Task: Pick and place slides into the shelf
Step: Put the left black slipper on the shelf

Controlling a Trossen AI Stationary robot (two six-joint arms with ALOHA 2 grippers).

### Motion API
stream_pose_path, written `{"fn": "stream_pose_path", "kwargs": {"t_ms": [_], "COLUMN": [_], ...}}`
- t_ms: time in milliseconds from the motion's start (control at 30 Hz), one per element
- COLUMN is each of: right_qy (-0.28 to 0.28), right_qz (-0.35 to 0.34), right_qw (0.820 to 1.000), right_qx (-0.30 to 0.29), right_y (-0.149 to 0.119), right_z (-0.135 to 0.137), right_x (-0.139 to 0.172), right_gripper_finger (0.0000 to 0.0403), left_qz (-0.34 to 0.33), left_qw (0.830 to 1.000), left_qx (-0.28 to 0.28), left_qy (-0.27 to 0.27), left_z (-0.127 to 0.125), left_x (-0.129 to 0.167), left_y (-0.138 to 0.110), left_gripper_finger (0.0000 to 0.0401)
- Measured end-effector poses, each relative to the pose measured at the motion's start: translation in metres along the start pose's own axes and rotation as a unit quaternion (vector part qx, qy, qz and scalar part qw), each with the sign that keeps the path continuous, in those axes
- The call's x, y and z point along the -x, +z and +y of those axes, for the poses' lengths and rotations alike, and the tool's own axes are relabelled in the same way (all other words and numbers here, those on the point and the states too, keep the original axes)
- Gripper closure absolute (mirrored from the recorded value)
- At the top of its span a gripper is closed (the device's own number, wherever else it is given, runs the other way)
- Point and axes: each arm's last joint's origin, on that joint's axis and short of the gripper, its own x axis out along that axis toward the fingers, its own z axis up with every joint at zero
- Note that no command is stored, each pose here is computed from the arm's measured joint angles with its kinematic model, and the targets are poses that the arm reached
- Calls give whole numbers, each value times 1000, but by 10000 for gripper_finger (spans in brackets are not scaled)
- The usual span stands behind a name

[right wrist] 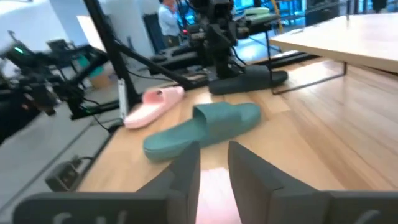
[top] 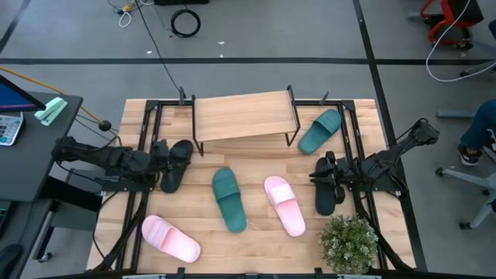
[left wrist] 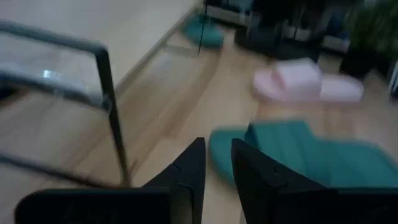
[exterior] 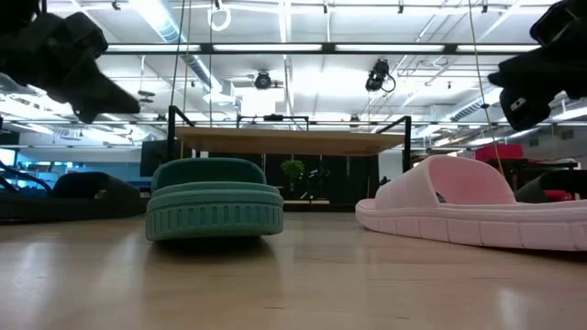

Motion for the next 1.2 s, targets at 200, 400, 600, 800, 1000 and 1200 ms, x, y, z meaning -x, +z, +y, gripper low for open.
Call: {"fn": "stream_pose_path", "kwargs": {"t_ms": [200, 400, 600, 800, 1000, 1200], "right_qy": [-48, -99, -138, -146, -143, -121], "right_qz": [-1, -7, -1, -1, -2, 3], "right_qw": [999, 995, 990, 989, 990, 993], "right_qx": [19, 18, 20, 20, 17, -12], "right_y": [1, 3, 2, 2, 2, 2], "right_z": [-9, -19, -27, -29, -29, -28], "right_x": [-5, -8, -12, -13, -13, -13], "right_gripper_finger": [267, 229, 206, 202, 202, 202], "left_qz": [78, 191, 377, 538, 552, 532], "left_qw": [996, 978, 908, 787, 749, 738], "left_qx": [-33, -79, -160, -239, -280, -307], "left_qy": [-5, 9, 94, 185, 236, 278], "left_z": [-10, -31, -48, -49, -50, -46], "left_x": [18, 4, -37, -63, -80, -88], "left_y": [45, 73, 59, 23, 8, 4], "left_gripper_finger": [299, 298, 298, 295, 280, 251]}}
